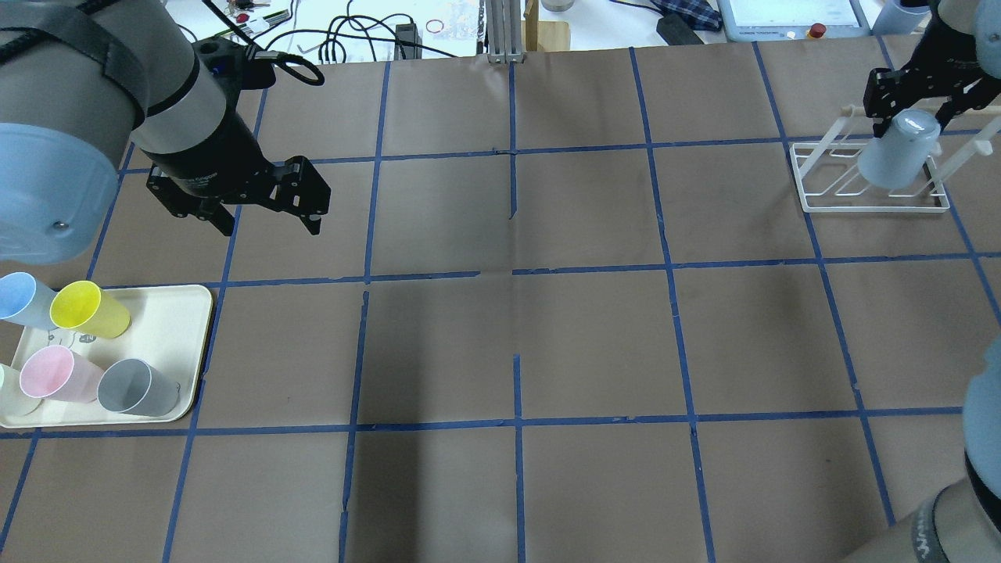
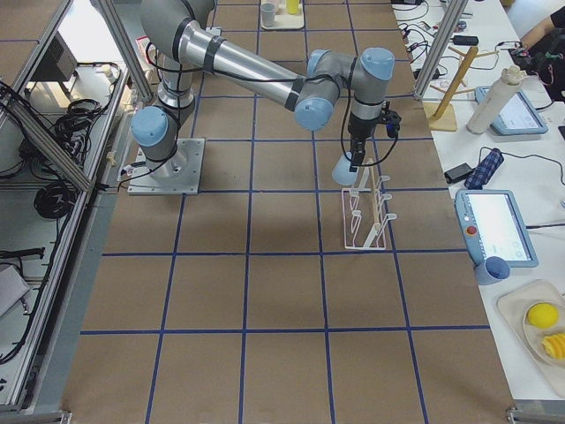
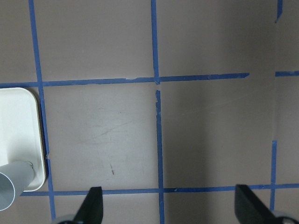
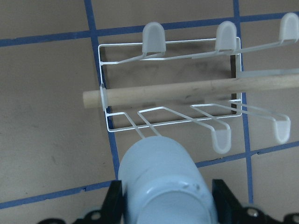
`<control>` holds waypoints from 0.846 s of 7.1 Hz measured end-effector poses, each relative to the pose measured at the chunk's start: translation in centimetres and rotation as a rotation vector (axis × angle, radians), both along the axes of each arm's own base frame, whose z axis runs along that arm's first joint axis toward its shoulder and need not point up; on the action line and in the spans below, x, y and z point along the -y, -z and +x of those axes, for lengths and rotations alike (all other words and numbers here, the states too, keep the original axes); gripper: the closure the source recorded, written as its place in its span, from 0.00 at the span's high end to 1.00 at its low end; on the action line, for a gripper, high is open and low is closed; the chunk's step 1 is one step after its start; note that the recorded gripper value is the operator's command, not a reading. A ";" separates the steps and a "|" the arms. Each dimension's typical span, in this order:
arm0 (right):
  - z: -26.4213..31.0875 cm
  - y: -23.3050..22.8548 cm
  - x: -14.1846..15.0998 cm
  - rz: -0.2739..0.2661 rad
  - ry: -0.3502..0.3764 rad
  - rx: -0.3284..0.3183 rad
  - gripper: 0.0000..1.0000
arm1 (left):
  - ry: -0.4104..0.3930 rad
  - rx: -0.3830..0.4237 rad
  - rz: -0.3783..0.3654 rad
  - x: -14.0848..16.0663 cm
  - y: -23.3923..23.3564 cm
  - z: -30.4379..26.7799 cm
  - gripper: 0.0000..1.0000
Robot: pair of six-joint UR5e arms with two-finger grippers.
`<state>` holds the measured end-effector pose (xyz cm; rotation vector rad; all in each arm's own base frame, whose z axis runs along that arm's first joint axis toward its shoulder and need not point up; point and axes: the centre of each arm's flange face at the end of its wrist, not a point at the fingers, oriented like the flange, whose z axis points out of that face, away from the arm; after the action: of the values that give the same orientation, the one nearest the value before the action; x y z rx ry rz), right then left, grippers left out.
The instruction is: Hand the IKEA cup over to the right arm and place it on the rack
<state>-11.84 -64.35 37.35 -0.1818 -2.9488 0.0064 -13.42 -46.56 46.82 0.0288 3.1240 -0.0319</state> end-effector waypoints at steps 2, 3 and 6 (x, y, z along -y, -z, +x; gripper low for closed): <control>-0.3 1.3 0.8 -0.012 -0.002 -0.007 0.99 | -0.002 0.002 -0.001 0.0 0.0 0.1 1.00; -0.4 1.4 1.0 -0.018 -0.003 -0.010 1.00 | -0.002 -0.001 -0.001 0.0 0.0 0.0 1.00; 0.7 -1.0 0.4 -0.049 -0.006 -0.020 1.00 | -0.001 -0.005 -0.004 -0.2 -0.1 0.0 1.00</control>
<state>-11.16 -64.79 38.36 -0.1789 -2.9314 0.0810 -13.47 -46.38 46.95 0.0266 3.1291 -0.0377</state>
